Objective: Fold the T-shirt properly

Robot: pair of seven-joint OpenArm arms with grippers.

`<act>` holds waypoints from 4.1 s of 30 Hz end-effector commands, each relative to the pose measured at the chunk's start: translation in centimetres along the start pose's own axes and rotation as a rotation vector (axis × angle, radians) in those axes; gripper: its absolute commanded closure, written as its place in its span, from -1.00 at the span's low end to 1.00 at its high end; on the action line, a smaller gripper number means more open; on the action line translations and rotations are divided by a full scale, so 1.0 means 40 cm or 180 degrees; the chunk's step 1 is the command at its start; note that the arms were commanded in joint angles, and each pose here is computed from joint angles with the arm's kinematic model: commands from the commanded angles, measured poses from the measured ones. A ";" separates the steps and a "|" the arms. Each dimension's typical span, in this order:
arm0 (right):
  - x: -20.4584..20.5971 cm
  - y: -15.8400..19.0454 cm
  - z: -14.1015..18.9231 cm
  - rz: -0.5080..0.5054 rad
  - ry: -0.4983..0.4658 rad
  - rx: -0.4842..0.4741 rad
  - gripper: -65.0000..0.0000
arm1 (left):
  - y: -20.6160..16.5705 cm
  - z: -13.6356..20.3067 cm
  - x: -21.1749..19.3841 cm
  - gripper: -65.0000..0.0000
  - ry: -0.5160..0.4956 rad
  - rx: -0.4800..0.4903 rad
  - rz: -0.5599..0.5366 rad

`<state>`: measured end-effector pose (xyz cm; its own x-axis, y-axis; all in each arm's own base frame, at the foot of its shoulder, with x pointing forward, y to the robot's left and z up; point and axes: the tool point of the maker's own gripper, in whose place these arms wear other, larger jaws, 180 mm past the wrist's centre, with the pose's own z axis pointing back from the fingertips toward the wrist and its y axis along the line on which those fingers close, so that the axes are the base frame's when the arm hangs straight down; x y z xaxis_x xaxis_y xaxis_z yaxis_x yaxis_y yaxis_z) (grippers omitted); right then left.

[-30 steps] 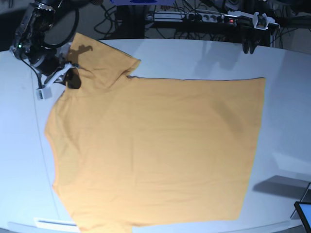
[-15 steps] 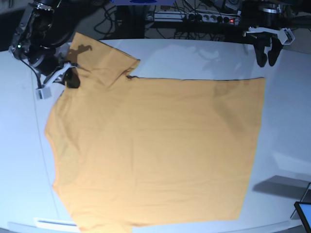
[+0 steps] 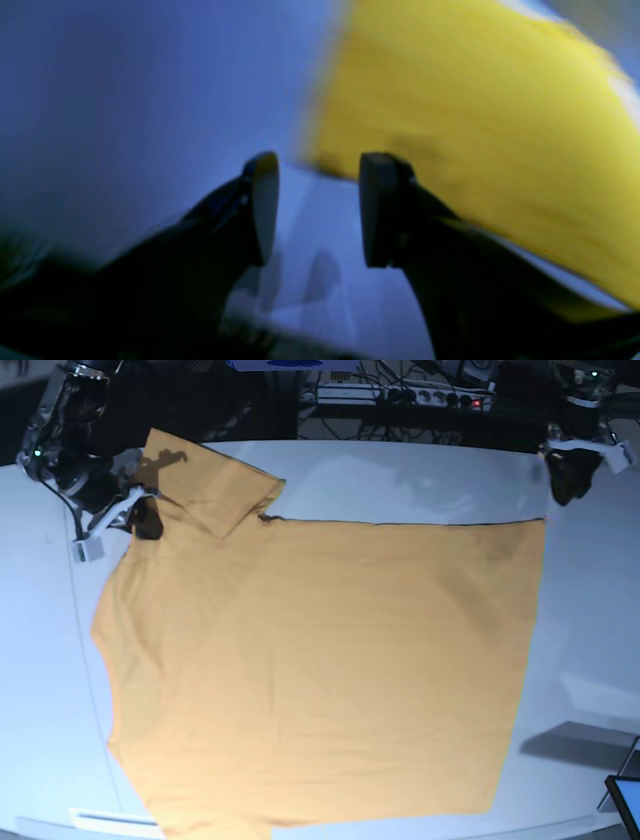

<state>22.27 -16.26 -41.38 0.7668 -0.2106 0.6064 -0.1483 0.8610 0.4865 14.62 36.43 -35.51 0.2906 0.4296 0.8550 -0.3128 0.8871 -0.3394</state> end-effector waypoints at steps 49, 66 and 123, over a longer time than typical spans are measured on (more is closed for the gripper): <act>0.020 0.001 0.009 0.0064 -0.0076 0.0011 0.99 | -0.038 -0.169 -0.048 0.18 0.0647 -0.0456 0.0220; 0.019 0.001 0.009 0.0062 -0.0072 0.0010 0.99 | -0.044 -0.216 -0.070 0.18 0.0664 -0.0451 0.0377; 0.066 0.041 0.116 0.0640 -0.0224 -0.0154 0.99 | -0.158 -0.097 0.001 1.00 0.0585 -0.0845 -0.0154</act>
<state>20.56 -17.43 -37.14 0.7104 -0.0692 0.7004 -0.2421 0.9104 0.3355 19.59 31.21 -36.27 0.4978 0.4002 0.7694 -0.0814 0.9048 -0.4180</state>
